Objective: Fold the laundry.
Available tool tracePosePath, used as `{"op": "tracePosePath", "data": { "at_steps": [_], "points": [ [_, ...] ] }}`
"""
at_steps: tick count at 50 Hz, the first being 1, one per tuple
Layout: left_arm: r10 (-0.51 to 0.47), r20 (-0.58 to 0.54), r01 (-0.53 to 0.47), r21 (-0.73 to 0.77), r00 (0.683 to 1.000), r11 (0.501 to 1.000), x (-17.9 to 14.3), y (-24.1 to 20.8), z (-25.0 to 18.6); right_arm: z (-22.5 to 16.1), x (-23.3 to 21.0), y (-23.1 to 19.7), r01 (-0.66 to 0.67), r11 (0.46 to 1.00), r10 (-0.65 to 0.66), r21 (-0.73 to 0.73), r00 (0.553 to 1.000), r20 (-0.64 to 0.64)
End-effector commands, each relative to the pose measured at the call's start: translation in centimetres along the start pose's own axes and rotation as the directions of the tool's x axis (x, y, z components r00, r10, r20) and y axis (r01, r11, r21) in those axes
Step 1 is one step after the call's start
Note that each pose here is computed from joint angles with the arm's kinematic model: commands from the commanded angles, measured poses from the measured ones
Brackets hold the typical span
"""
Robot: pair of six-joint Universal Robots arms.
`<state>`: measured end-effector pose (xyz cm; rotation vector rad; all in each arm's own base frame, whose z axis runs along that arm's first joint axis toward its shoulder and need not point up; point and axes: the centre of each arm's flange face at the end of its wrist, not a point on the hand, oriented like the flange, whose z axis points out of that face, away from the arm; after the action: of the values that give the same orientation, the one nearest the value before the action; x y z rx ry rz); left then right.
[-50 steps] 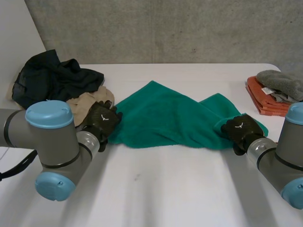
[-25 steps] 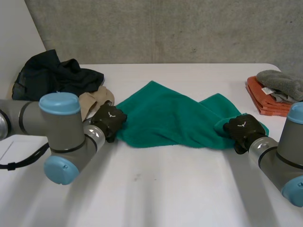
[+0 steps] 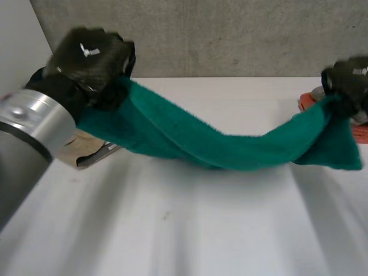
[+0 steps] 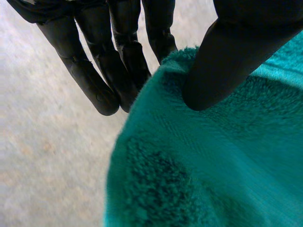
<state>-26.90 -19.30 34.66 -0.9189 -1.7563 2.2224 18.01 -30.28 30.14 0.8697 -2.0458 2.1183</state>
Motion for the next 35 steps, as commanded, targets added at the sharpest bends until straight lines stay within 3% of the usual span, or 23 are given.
{"op": "tracePosePath", "data": {
  "at_steps": [1, 7, 11, 17, 23, 28, 33, 35],
  "points": [
    [-0.028, -0.049, 0.028, -0.006, 0.998, 1.0, 0.5, -0.8, -1.1, 5.0, -1.8, -1.1, -0.079, 0.983, 0.068, 0.166, 0.995, 0.072],
    [-0.036, -0.037, 0.032, -0.098, 0.999, 0.995, 0.6, 1.6, -0.6, 10.4, -5.5, 2.1, -0.049, 0.978, 0.035, 0.202, 0.997, 0.074],
    [-0.041, -0.043, 0.035, -0.141, 0.998, 0.989, 1.0, 2.9, -0.4, 12.7, -9.8, 5.3, -0.055, 0.979, 0.023, 0.198, 0.987, 0.161],
    [-0.046, -0.053, 0.036, -0.18, 0.998, 0.983, 1.4, 4.2, 0.2, 13.4, -13.3, 7.4, -0.038, 0.987, 0.005, 0.158, 0.979, 0.204],
    [-0.041, -0.046, 0.032, -0.181, 0.998, 0.983, 1.0, 4.2, 0.4, 10.9, -10.0, 5.4, -0.046, 0.999, 0.046, -0.007, 0.998, 0.036],
    [-0.043, -0.044, 0.035, -0.153, 0.998, 0.988, 0.9, 3.3, 0.4, 5.9, -8.1, 3.5, -0.046, 0.979, 0.053, -0.198, 0.998, 0.033],
    [-0.041, -0.046, 0.036, -0.113, 0.998, 0.993, 0.8, 1.7, 0.2, 0.5, -8.0, 6.1, -0.05, 0.879, 0.121, -0.474, 0.985, 0.121],
    [-0.041, -0.049, 0.037, -0.087, 0.998, 0.995, 0.8, 0.9, 0.1, -0.4, -8.2, 7.0, -0.057, 0.859, 0.146, -0.509, 0.98, 0.136]
  ]
}}
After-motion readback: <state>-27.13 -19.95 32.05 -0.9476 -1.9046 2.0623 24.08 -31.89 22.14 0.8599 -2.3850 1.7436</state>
